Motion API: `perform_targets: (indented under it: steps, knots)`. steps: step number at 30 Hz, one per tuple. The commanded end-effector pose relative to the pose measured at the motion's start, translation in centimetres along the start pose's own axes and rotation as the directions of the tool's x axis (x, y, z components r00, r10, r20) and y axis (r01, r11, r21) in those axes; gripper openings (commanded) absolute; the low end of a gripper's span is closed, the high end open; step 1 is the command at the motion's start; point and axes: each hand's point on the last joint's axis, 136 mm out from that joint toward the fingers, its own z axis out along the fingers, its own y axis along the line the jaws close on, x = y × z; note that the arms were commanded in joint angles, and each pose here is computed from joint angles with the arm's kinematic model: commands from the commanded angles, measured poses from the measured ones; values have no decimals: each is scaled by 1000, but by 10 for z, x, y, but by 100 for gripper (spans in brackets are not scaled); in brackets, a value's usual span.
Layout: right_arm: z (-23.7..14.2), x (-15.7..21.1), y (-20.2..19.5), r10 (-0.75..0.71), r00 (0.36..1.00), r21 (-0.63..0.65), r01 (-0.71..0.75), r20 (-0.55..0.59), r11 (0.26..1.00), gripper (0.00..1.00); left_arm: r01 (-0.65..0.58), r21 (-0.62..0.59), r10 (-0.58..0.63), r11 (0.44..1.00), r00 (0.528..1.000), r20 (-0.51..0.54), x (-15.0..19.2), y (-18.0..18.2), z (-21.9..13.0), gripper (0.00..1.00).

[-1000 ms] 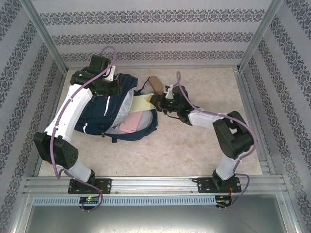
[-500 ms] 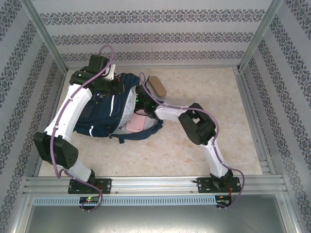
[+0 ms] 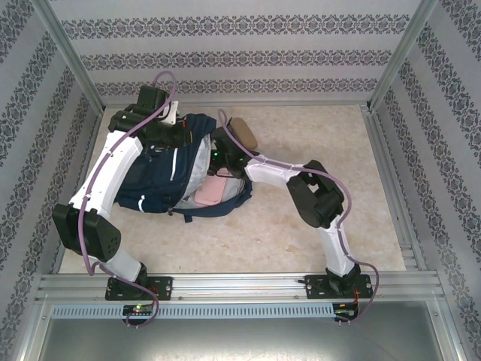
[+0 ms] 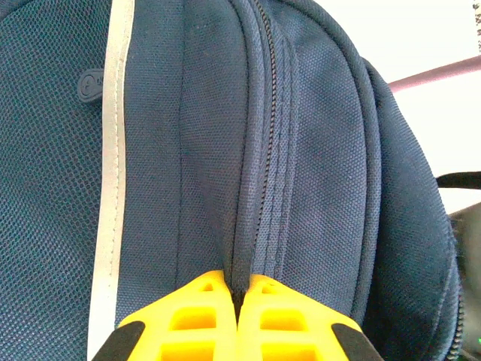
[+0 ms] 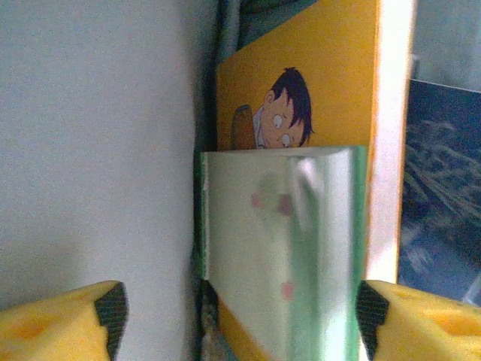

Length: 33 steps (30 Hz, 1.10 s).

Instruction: Pack the student bag

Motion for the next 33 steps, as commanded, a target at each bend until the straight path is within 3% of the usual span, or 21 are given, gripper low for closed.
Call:
perform_targets:
  steps: [1,4,5,12,18,23,24,27,29,33]
  knots:
    - [-31,-6,16,-44,999,-28,45,18,999,89,-23,54,18,998,995,99,-22,-8,-11,0]
    - [-50,-2,6,-47,999,-8,47,13,999,92,-20,43,16,999,995,97,-22,-3,-10,0]
    - [-58,0,1,-57,998,10,57,14,998,98,-21,40,17,999,995,98,-22,-1,-10,0]
    - [-114,1,-35,-229,973,216,225,-9,950,98,6,-10,-5,1000,996,94,-16,20,-12,0]
    - [-166,-28,-72,-290,956,352,261,33,899,98,33,-117,-21,993,995,100,-13,48,-16,0]
    - [-176,-58,-109,-287,958,394,265,-3,880,97,24,-208,-3,978,995,97,-10,65,-18,0]
    - [-174,-64,-114,-286,958,396,268,-14,879,91,24,-223,-3,975,996,94,-10,68,-18,0]
    - [-161,-81,-121,-284,958,375,280,-46,884,56,20,-219,-1,975,996,87,-9,68,-16,0]
    - [-148,-91,-128,-277,959,380,281,-67,881,42,22,-194,-7,981,997,79,-8,65,-13,0]
    - [-125,-105,-150,-240,966,421,257,-93,870,39,31,-157,-20,987,997,73,-7,60,-8,0]
